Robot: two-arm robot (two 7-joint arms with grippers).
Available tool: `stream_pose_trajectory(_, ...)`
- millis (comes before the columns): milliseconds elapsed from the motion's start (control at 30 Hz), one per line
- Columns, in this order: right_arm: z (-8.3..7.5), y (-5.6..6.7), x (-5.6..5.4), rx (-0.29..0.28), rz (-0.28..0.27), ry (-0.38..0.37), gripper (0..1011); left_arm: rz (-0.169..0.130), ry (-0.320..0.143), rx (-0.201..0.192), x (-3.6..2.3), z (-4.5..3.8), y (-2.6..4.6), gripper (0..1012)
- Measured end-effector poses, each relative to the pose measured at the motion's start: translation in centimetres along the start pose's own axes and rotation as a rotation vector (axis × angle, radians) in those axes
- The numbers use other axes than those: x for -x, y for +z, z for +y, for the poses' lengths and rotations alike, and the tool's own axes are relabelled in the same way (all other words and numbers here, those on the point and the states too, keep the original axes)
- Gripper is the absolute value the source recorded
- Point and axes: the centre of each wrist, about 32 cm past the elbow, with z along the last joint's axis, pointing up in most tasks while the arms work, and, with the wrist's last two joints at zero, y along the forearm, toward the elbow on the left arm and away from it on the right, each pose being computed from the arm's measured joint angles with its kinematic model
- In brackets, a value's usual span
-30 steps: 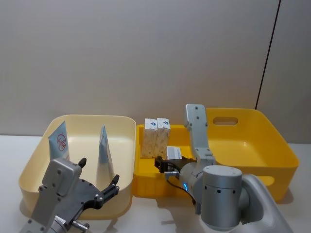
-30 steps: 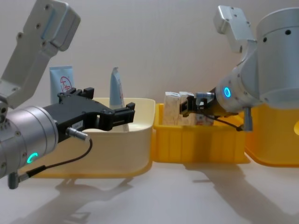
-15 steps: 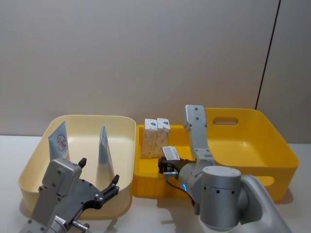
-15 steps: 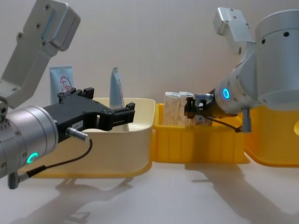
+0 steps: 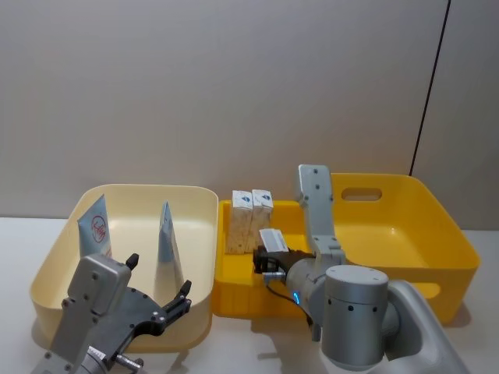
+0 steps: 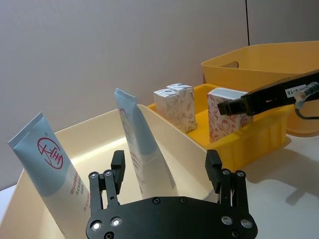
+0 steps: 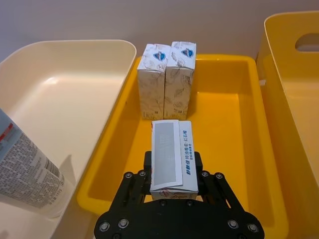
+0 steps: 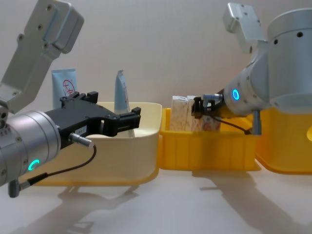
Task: Bimanual collaborative sorting of washing and personal care products
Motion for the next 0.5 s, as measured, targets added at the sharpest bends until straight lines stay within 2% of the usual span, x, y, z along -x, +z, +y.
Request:
stream_pose_trajectory(233, -0.4, 0.1, 0.0, -0.056, -0.009, 0.007, 410, 0.0, 0.0, 0.0, 0.0, 0.0, 0.0, 1003)
stream_pose_trajectory(500, -1.4, 0.7, 0.1, -0.166, -0.025, 0.012, 410, 0.0, 0.0, 0.0, 0.0, 0.0, 0.0, 1003)
